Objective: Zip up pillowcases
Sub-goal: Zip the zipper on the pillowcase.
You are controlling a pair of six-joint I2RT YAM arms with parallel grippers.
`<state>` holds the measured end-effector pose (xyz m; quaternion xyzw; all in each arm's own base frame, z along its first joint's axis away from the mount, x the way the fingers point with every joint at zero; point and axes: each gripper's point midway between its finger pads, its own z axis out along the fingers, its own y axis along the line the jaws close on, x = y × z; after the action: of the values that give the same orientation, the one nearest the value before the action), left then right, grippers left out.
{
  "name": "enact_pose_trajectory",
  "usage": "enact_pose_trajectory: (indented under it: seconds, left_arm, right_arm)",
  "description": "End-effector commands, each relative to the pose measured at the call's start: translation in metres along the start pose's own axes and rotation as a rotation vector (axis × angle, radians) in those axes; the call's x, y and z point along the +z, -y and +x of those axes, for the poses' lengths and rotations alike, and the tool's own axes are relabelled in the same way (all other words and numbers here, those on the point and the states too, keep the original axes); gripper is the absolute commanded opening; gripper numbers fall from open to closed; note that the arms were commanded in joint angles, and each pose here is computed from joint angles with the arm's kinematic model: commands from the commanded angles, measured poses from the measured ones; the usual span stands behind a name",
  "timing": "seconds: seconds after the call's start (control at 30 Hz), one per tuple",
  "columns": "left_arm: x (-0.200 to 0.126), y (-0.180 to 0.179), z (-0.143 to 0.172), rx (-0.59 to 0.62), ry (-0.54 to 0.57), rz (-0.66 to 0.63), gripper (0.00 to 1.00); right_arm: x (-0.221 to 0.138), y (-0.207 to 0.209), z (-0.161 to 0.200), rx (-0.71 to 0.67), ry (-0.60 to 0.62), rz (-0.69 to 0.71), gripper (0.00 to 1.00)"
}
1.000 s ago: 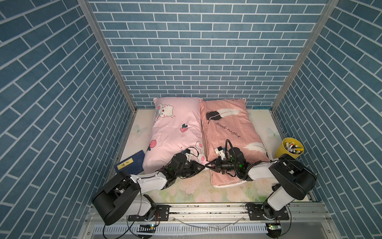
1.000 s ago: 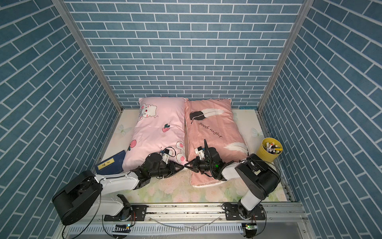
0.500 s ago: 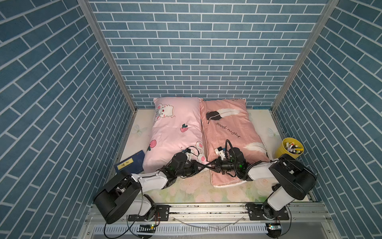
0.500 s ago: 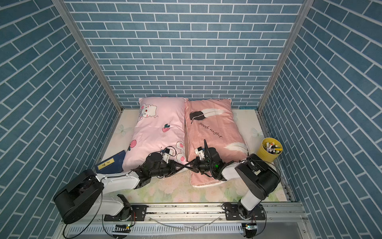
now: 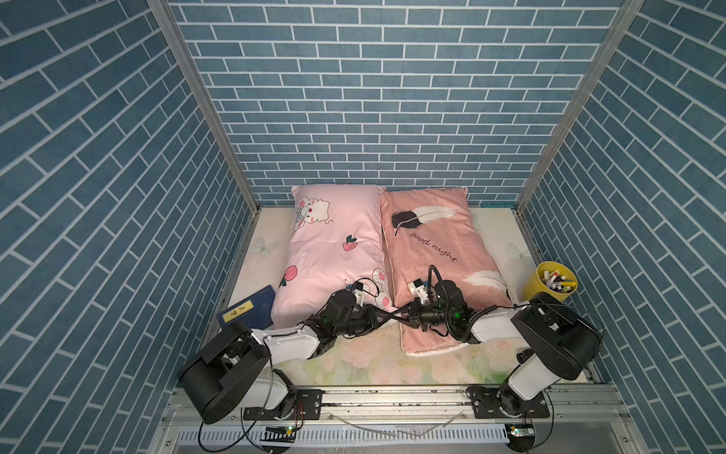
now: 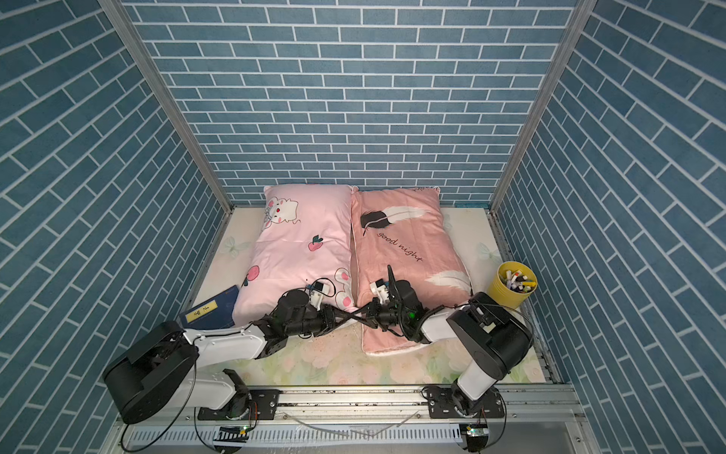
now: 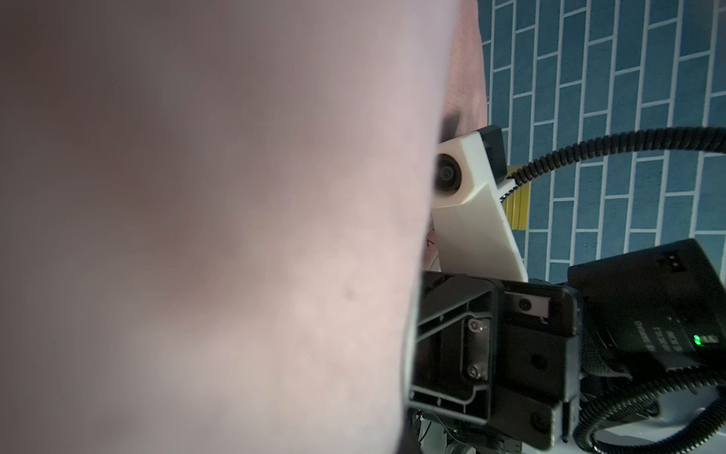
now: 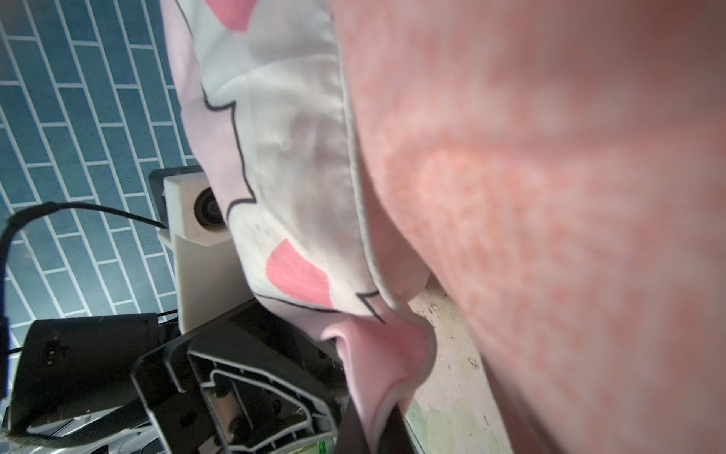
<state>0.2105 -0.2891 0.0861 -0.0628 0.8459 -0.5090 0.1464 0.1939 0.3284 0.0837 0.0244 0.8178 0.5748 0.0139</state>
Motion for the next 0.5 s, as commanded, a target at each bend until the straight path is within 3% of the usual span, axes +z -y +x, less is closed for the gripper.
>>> enact_pose_trajectory:
  seconds: [0.0, 0.47]
  left_arm:
    - [0.003, 0.0, 0.005, 0.016, -0.022, 0.008, 0.23]
    - [0.001, -0.011, 0.011, 0.009, -0.032, -0.018, 0.2]
  right_arm:
    - [-0.004, 0.001, 0.001, 0.008, 0.007, 0.006, 0.0]
    - [-0.004, 0.001, 0.0, 0.015, 0.013, 0.009, 0.0]
